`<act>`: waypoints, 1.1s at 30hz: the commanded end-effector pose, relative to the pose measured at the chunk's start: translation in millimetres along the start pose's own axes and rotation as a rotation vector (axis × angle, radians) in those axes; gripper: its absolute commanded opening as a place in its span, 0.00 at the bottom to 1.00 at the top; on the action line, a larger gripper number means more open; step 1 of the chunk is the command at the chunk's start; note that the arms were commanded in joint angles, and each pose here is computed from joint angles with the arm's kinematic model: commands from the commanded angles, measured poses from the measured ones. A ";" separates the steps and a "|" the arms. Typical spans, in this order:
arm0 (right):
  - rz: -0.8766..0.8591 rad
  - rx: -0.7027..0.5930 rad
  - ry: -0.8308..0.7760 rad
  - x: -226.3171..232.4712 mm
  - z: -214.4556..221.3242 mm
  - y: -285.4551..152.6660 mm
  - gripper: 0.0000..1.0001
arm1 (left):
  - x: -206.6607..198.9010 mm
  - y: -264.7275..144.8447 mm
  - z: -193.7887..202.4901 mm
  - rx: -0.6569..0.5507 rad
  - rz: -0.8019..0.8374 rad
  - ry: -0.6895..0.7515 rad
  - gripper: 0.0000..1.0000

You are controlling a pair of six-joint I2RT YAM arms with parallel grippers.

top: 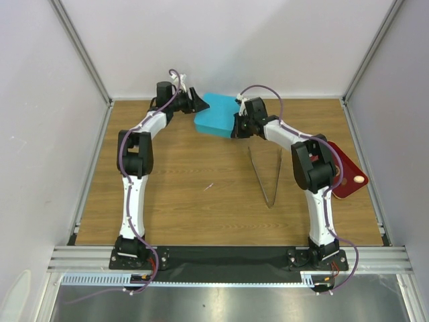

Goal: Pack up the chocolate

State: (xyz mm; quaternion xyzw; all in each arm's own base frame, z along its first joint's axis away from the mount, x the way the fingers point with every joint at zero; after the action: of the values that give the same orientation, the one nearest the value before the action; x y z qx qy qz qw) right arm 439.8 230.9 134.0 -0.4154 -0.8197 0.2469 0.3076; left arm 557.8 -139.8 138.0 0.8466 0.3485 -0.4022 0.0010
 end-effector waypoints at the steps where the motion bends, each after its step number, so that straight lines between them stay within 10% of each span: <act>1: 0.022 -0.153 -0.056 -0.7 -35.7 -12.2 0.00 | -9.5 -1.2 -9.5 -0.032 0.038 0.039 0.65; 11: 0.037 -0.209 -0.069 0.9 -41.0 -2.4 0.00 | -50.2 -25.5 -42.5 -0.144 0.087 0.050 0.73; 22: -0.007 -0.207 -0.059 7.2 -50.3 -3.1 0.00 | -57.7 -73.7 -39.7 -0.222 -0.273 0.081 0.71; 33: -0.355 -0.341 0.156 -25.9 -102.6 -2.0 0.00 | -55.5 -48.0 -24.2 -0.135 -0.046 0.004 0.65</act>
State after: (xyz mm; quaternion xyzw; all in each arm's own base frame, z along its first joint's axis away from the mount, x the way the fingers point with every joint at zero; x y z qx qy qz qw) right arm 489.8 239.9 177.1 -0.3727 -0.8686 0.1121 0.3067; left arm 515.3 -119.3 208.7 0.8177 0.4406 -0.3691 0.0313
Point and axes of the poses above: each gripper's point midway between its finger pads, its own y axis out along the fingers, its own x axis along the line the jaws close on, z = x × y, the point moved 10 cm from there along -y, back along the fingers, and after that the axes turned 7 degrees about -y, right-handed, at the moved point
